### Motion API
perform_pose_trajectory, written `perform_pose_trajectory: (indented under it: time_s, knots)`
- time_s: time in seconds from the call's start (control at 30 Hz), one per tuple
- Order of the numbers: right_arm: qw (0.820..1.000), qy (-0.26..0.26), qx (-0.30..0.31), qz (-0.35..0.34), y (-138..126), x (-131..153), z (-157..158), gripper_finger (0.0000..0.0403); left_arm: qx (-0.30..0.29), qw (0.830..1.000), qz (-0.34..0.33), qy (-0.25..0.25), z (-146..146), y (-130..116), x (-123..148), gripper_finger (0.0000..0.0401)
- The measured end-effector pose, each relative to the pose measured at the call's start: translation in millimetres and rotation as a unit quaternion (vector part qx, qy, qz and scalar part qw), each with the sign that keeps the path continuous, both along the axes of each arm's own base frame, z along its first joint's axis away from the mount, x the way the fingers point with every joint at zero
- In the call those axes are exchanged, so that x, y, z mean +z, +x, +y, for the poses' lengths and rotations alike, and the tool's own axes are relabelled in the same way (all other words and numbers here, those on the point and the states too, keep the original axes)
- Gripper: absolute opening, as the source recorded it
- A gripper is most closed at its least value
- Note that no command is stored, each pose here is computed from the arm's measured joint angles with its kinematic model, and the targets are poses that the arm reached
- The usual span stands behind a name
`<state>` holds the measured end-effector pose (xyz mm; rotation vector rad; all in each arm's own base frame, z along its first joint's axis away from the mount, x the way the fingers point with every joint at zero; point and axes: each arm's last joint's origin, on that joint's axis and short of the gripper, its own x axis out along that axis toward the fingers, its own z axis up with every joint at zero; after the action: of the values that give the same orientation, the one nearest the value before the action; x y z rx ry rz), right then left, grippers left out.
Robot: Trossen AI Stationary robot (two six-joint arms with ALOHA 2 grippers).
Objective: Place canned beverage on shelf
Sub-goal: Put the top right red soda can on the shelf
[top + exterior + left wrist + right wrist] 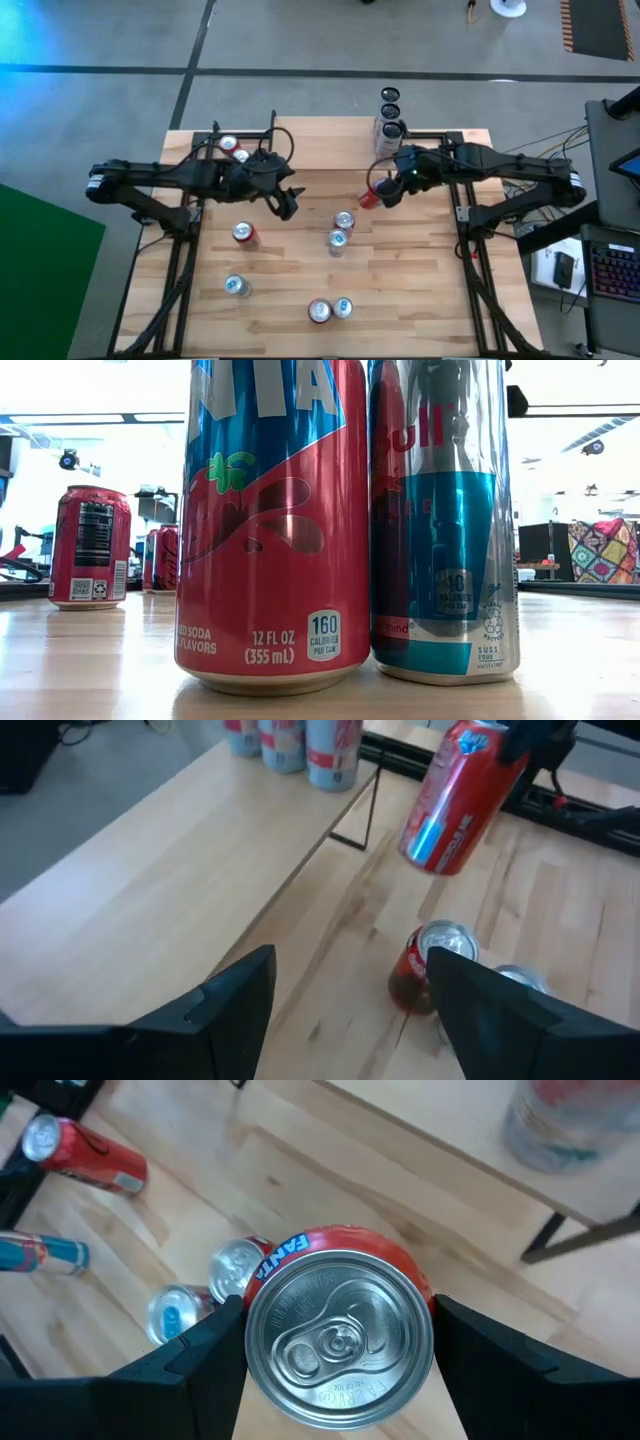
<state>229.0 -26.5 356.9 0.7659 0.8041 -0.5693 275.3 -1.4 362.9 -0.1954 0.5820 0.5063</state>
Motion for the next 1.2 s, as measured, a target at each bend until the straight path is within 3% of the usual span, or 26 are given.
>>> perform_pose_trajectory:
  time_s: [0.17,0.53,0.87,1.2]
  knots:
    - [1.000,-0.007,0.006,-0.017,8,13,-1,0.0262,-0.003,1.000,-0.009,0.003,0,9,11,0.0267]
    - [0.999,-0.013,0.003,-0.043,14,24,-2,0.0263,-0.049,0.998,0.023,0.015,1,47,10,0.0371]
    - [0.997,-0.017,0.003,-0.070,18,28,-1,0.0263,-0.065,0.996,0.046,0.035,1,77,8,0.0362]
    - [0.996,-0.021,0.010,-0.089,14,38,1,0.0263,-0.059,0.997,0.042,0.038,7,77,12,0.0361]
